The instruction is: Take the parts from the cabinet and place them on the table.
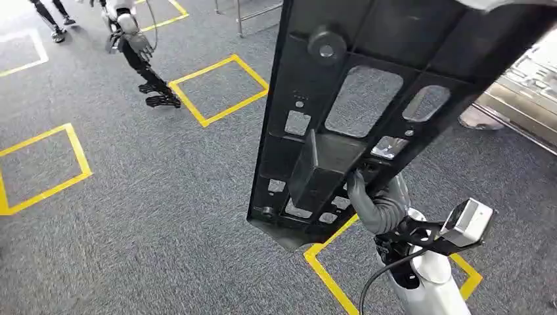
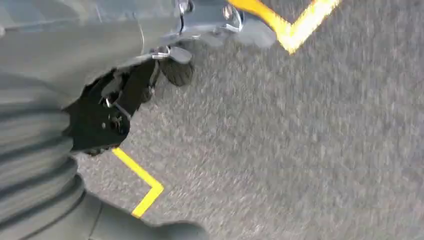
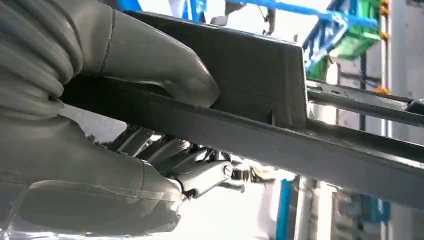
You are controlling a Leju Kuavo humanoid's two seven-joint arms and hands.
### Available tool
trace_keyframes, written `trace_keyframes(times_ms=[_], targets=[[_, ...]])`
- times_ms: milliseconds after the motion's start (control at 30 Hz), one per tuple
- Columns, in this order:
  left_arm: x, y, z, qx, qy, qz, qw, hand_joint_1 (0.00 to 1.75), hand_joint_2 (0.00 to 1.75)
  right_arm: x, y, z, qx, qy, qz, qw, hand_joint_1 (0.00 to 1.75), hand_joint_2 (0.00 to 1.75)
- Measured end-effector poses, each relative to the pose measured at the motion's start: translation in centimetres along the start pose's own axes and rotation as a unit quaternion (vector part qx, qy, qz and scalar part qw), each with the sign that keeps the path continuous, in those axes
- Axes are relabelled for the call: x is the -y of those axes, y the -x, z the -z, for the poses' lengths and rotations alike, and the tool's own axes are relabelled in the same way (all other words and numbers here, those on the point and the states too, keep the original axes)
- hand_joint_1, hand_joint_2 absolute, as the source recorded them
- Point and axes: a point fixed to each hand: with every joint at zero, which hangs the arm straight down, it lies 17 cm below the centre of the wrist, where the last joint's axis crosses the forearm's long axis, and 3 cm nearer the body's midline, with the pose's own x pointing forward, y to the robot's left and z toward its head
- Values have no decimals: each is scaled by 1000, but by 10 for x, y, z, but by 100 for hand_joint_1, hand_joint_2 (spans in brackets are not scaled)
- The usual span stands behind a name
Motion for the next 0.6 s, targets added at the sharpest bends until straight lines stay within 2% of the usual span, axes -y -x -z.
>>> trace_keyframes(times_ms=[600], targets=[[4,2,-1,-3,-3,-3,1000,0,175,-4,0,0,0,-1,14,1000,175,175]])
